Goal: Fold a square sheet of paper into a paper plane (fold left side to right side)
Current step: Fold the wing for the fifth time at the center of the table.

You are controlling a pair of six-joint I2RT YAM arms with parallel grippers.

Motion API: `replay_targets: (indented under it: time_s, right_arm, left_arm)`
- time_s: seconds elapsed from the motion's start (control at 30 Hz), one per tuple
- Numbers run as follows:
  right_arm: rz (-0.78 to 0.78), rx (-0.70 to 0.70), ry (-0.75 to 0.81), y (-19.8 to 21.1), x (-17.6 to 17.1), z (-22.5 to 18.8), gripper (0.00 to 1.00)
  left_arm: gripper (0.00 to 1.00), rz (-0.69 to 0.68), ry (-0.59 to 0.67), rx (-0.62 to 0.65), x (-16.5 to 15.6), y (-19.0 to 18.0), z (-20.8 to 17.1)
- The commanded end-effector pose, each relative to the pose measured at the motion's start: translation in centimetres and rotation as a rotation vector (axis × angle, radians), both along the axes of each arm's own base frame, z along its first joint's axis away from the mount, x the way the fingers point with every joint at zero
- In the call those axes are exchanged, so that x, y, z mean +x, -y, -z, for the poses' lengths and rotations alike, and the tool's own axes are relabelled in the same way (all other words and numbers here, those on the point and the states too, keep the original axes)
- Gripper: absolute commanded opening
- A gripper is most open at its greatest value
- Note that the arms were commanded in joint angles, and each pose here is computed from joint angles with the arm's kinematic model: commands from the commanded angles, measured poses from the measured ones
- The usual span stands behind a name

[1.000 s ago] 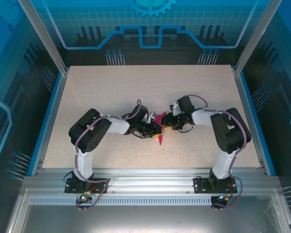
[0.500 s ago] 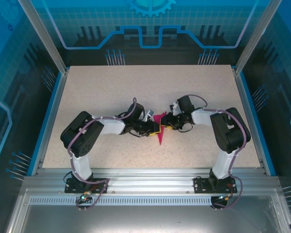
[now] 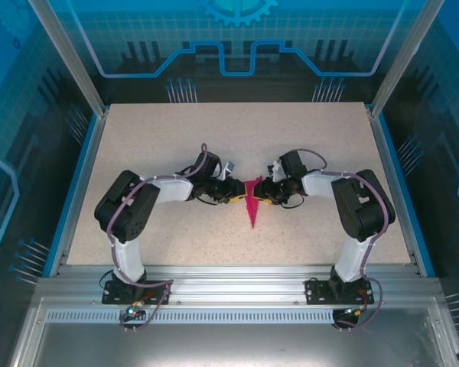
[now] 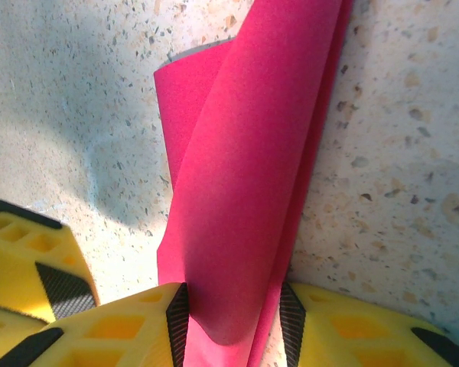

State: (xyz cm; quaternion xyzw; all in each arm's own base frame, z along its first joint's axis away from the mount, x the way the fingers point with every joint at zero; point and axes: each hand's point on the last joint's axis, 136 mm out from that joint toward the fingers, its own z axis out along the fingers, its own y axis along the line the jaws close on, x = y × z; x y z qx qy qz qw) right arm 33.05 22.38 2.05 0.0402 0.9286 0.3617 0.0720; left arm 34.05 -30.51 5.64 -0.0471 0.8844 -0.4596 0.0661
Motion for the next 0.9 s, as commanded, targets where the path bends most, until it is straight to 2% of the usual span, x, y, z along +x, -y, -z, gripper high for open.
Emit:
replay_targets:
  time_s: [0.0, 0.53, 0.87]
  right_arm:
    - [-0.039, -0.051, -0.039, -0.3, -1.3, 2.6, 0.39]
    - [-0.044, -0.051, -0.042, -0.4, -1.5, 2.7, 0.39]
    - [-0.046, -0.054, -0.048, -0.5, -1.5, 2.9, 0.39]
  left_arm:
    - [0.31, 0.03, -0.019, -0.008, 0.3, 0.6, 0.6]
    - [0.3, 0.041, -0.057, -0.02, 1.1, 1.6, 2.6]
    - [0.25, 0.049, -0.051, -0.034, 1.3, 2.2, 2.4]
